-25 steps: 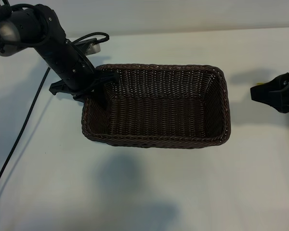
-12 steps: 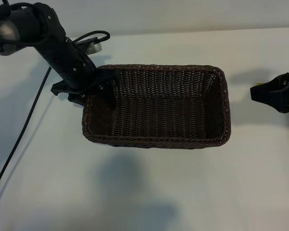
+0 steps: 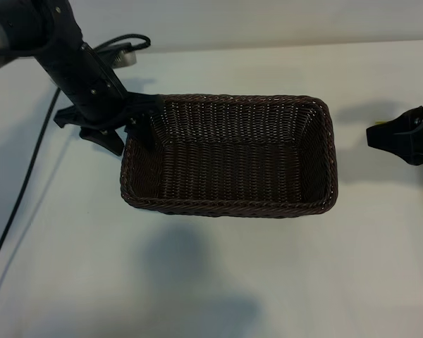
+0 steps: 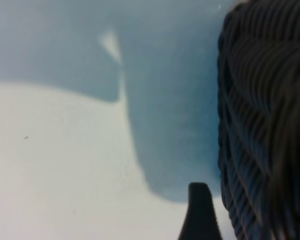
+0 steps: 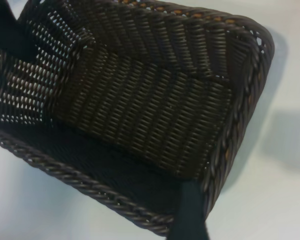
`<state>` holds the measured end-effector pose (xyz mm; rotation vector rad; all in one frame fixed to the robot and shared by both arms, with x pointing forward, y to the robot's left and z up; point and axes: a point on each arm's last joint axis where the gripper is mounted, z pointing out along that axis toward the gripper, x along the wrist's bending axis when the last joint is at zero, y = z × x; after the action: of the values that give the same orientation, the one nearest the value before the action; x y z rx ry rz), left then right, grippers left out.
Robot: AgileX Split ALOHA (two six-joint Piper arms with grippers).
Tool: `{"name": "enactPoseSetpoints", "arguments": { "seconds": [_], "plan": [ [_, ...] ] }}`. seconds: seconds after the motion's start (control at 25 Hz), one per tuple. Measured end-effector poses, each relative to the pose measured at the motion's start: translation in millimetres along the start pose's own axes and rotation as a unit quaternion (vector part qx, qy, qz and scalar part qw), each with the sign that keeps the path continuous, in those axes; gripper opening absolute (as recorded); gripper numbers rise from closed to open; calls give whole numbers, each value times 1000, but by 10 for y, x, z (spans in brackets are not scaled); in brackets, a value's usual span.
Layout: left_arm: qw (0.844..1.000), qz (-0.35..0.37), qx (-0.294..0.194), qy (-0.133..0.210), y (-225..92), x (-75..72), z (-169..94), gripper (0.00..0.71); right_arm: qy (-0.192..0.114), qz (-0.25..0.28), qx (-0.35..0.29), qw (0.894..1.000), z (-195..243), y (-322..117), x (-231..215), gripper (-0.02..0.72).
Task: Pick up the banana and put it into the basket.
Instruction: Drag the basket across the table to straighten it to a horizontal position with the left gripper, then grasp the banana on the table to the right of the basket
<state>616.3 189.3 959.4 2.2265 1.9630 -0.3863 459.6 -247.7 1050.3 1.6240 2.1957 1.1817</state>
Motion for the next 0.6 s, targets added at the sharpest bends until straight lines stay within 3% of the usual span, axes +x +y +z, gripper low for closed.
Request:
{"name": "enactPoseSetpoints", "arguments": {
  "seconds": [0.4,0.6],
  "plan": [
    [999,25,-38,10,-27,-118,-473,558,0,2,0,1000,0,0,0,592],
    [994,24,-74,78,65,-62,-761,558,0,2,0,1000,0,0,0,592]
  ]
}}
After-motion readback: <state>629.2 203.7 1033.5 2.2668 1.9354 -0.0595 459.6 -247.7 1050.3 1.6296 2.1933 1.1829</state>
